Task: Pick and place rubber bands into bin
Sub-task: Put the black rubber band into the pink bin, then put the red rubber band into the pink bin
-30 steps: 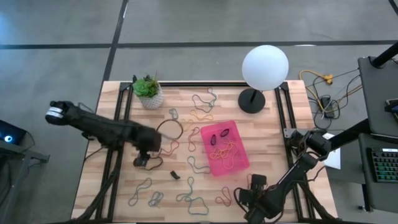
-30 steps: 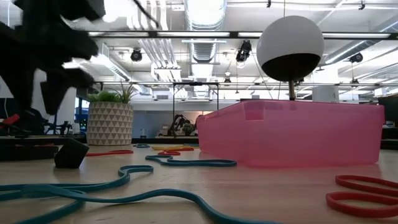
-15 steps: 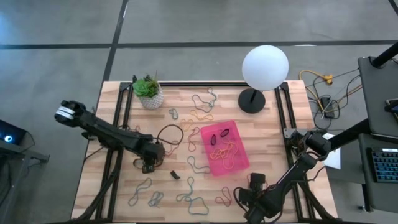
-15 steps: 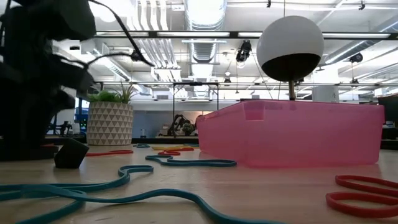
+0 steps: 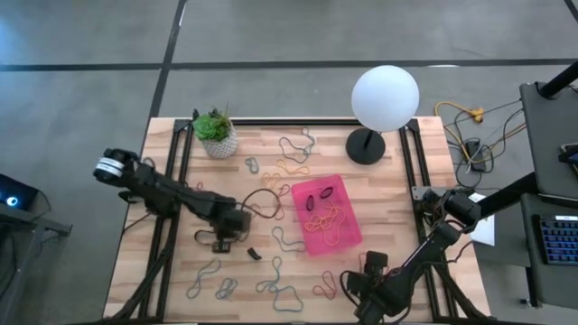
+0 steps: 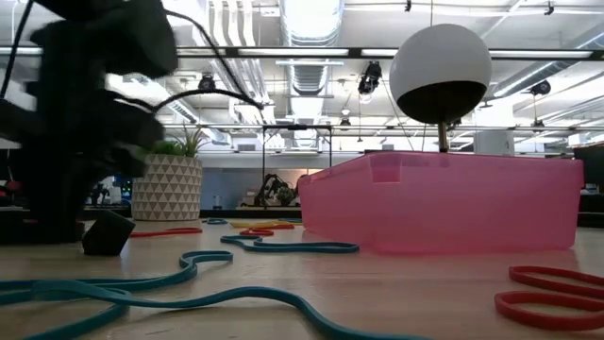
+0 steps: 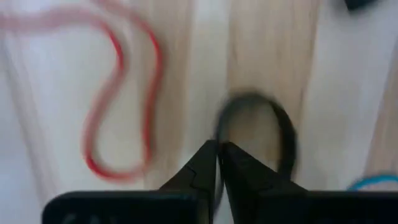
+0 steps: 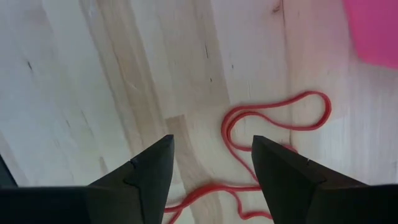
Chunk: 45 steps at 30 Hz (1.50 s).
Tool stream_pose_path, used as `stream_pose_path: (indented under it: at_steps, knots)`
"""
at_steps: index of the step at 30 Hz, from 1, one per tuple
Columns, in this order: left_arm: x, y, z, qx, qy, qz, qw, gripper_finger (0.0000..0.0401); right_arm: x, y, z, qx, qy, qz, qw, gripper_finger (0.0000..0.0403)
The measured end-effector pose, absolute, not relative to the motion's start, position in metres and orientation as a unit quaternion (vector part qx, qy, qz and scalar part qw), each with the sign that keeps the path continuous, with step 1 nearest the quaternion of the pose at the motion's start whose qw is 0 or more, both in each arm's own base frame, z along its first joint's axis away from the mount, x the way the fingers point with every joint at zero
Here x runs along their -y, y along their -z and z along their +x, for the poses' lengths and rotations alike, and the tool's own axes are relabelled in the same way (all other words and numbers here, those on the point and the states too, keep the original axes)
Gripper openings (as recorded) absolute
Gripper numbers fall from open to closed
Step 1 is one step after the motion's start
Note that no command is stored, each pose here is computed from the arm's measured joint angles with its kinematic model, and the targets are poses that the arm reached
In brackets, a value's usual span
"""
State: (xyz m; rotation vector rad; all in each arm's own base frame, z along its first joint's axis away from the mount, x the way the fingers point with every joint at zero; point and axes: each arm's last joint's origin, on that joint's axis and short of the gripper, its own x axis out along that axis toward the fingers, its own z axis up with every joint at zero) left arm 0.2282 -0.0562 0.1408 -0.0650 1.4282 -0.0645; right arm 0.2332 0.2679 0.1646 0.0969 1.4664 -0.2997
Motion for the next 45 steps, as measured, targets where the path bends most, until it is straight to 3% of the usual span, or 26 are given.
stream_pose_path:
  at_steps: [3, 11, 15, 21, 26, 29, 33, 40, 45]
  knots:
    - [0.035, -0.165, 0.254, -0.605, 0.01, 0.027, 0.795, 0.0001, -0.268, -0.165, 0.233, -0.666, 0.136, 0.044, 0.732, 0.0203]
    - [-0.029, -0.289, 0.314, -0.409, -0.014, 0.105, 0.906, 0.0, -0.27, -0.165, 0.231, -0.662, 0.155, 0.065, 0.731, 0.0203]
    - [-0.036, -0.333, 0.328, -0.348, -0.011, 0.121, 0.93, 0.0, -0.269, -0.165, 0.231, -0.652, 0.178, 0.088, 0.732, 0.0203]
    - [-0.026, -0.33, 0.357, -0.32, 0.051, 0.083, 0.943, 0.0, -0.268, -0.163, 0.233, -0.62, 0.21, 0.092, 0.75, 0.0203]
    - [-0.022, -0.27, 0.405, -0.337, 0.069, 0.044, 0.938, 0.0002, -0.267, -0.161, 0.234, -0.617, 0.214, 0.089, 0.752, 0.0203]
    - [-0.021, -0.244, 0.427, -0.358, 0.07, 0.037, 0.93, 0.0022, -0.267, -0.161, 0.234, -0.616, 0.215, 0.089, 0.753, 0.0203]
    - [-0.016, -0.248, 0.439, -0.364, 0.078, 0.038, 0.927, 0.0074, -0.267, -0.161, 0.234, -0.615, 0.218, 0.093, 0.752, 0.0203]
    - [-0.015, -0.263, 0.403, -0.461, 0.074, 0.042, 0.883, 0.016, -0.267, -0.161, 0.234, -0.61, 0.228, 0.106, 0.751, 0.0203]
    - [-0.01, -0.257, 0.351, -0.555, 0.141, 0.106, 0.813, 0.0176, -0.266, -0.16, 0.233, -0.619, 0.197, 0.06, 0.758, 0.0203]
